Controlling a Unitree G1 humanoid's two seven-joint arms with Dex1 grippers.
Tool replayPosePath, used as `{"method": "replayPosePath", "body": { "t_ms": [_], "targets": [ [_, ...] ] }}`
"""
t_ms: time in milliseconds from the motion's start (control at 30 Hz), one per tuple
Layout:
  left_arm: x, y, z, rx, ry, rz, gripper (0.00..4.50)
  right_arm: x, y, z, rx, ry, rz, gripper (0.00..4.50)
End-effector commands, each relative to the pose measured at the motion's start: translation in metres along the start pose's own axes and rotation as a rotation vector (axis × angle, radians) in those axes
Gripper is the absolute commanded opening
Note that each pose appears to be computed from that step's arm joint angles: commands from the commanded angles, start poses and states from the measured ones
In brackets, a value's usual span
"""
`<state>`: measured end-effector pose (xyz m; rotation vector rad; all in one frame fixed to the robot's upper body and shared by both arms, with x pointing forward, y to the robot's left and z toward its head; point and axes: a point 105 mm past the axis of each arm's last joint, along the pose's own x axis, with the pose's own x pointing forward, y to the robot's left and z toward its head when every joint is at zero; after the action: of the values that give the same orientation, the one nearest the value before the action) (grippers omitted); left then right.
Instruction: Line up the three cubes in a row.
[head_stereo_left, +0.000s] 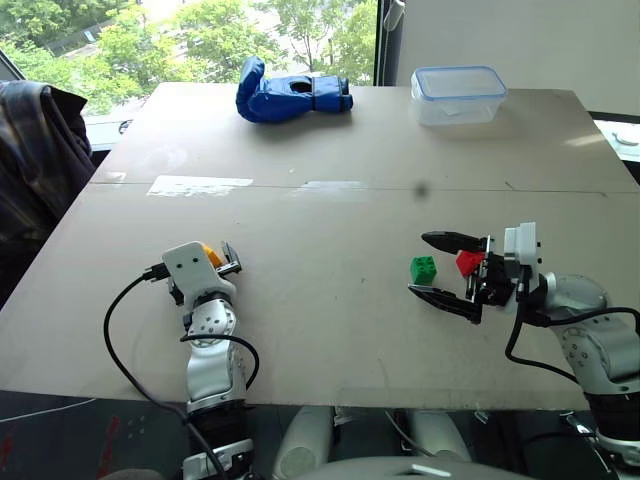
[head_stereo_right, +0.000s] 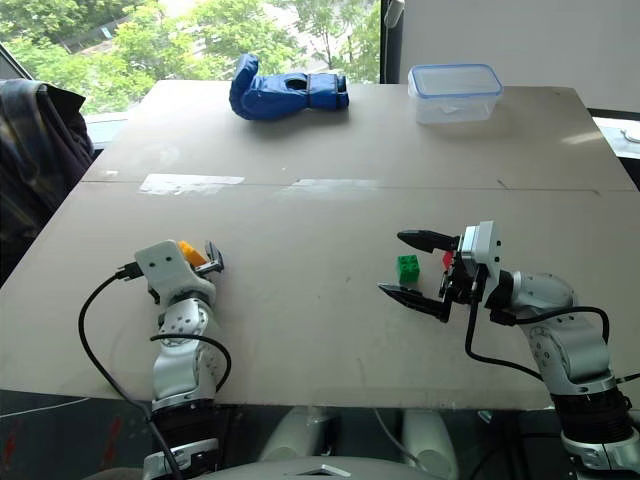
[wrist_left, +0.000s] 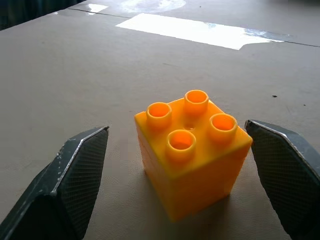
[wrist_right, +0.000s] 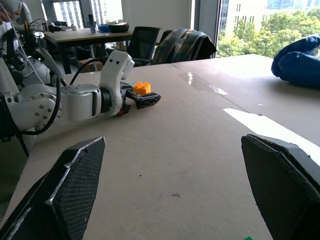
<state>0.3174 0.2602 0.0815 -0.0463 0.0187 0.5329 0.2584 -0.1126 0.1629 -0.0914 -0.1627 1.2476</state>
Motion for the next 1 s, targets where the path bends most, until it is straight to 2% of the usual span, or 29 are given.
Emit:
{"method": "replayPosePath", "body": {
  "t_ms": [33,133,233,333,467,633,733,800,933,1000],
  "targets": [
    [-0.001,0.003,-0.006,0.004,0.022,0.032,3.4,0.0,0.004,0.012,-0.053,-0.022,0.015,4.5],
    [-0.002,0.005,-0.01,0.004,0.04,0.058,2.02,0.0,0.004,0.012,-0.055,-0.021,0.015,4.5],
    [-0.001,0.005,-0.01,-0.003,0.041,0.061,1.33,0.0,0.004,0.012,-0.057,-0.021,0.014,4.5],
    [0.003,0.001,-0.007,-0.005,0.031,0.024,1.33,-0.001,0.003,0.012,-0.057,-0.019,0.011,4.5],
    [0.007,-0.035,0.006,0.0,-0.026,-0.24,1.33,-0.005,0.001,0.012,-0.058,-0.011,-0.01,4.5],
    [-0.017,-0.109,0.024,0.097,-0.118,-0.9,1.33,-0.024,-0.007,0.008,-0.052,0.027,-0.083,4.5],
    [-0.053,-0.147,0.029,0.08,-0.115,-1.333,1.33,-0.036,-0.01,0.004,-0.047,0.052,-0.125,4.5],
    [-0.068,-0.158,0.03,0.107,-0.113,-1.52,1.33,-0.042,-0.011,0.002,-0.043,0.064,-0.146,4.5],
    [-0.103,-0.173,0.014,0.338,-0.083,-1.95,1.33,-0.058,-0.007,-0.005,-0.033,0.104,-0.194,4.5],
    [-0.111,-0.174,0.005,0.436,-0.053,-2.09,1.33,-0.063,-0.002,-0.006,-0.023,0.113,-0.208,4.5]
  ]
}}
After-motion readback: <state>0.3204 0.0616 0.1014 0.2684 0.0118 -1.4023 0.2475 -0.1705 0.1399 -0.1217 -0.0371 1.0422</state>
